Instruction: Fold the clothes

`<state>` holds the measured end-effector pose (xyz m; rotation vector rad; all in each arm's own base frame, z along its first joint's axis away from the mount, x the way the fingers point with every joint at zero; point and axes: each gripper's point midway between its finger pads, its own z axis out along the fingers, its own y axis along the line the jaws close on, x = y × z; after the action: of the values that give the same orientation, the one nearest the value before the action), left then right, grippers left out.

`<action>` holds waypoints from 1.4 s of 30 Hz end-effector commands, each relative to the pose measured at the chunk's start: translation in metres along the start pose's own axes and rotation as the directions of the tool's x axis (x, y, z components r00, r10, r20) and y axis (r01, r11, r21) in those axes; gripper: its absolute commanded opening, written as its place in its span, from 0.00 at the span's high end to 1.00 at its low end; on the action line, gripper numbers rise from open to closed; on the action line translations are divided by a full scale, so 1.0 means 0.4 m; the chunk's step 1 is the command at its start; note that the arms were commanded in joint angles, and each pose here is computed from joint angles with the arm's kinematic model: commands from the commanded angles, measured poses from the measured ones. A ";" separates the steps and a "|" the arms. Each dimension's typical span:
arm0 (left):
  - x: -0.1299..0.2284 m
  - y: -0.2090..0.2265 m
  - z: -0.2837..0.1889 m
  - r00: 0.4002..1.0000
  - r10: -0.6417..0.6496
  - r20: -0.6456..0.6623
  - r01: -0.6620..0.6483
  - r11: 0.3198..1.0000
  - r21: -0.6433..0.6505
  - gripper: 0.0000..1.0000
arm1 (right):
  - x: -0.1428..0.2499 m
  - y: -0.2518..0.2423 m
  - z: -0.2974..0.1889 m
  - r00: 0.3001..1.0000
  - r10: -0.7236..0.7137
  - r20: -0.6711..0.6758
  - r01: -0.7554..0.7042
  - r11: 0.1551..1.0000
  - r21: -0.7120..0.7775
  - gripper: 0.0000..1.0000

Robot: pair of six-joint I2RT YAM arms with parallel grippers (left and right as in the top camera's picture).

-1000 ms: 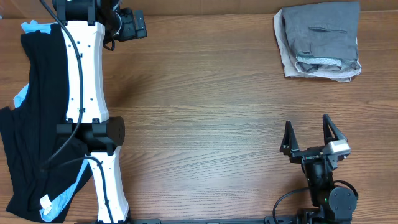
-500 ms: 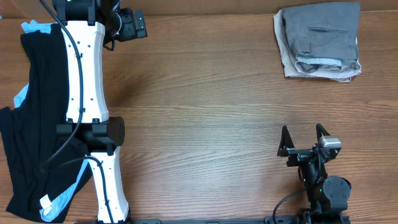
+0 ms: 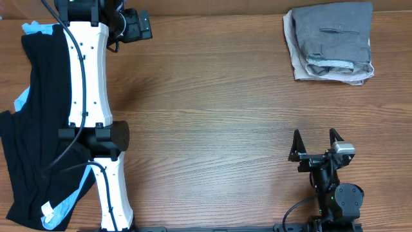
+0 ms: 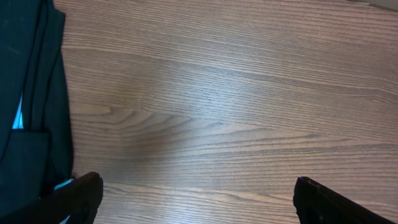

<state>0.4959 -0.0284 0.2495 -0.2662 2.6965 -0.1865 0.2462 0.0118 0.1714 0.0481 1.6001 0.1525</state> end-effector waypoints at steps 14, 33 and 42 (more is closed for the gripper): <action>-0.002 0.007 -0.006 1.000 -0.009 0.005 0.009 1.000 -0.007 0.00 | 0.002 -0.001 0.000 1.000 0.007 0.008 -0.007 1.000 0.003 0.00; 0.000 -0.010 -0.024 1.000 0.003 0.018 -0.003 1.000 0.001 0.00 | 0.003 -0.001 0.000 1.000 0.007 0.007 -0.007 1.000 0.003 0.00; 0.136 -0.066 -0.216 0.998 0.067 0.011 -0.067 0.997 0.031 0.00 | 0.002 -0.001 0.000 1.000 0.007 0.008 -0.007 1.000 0.003 0.00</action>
<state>0.4577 -0.0505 0.2643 -0.2034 2.7503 -0.1908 0.2462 0.0114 0.1716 0.0501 1.5992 0.1510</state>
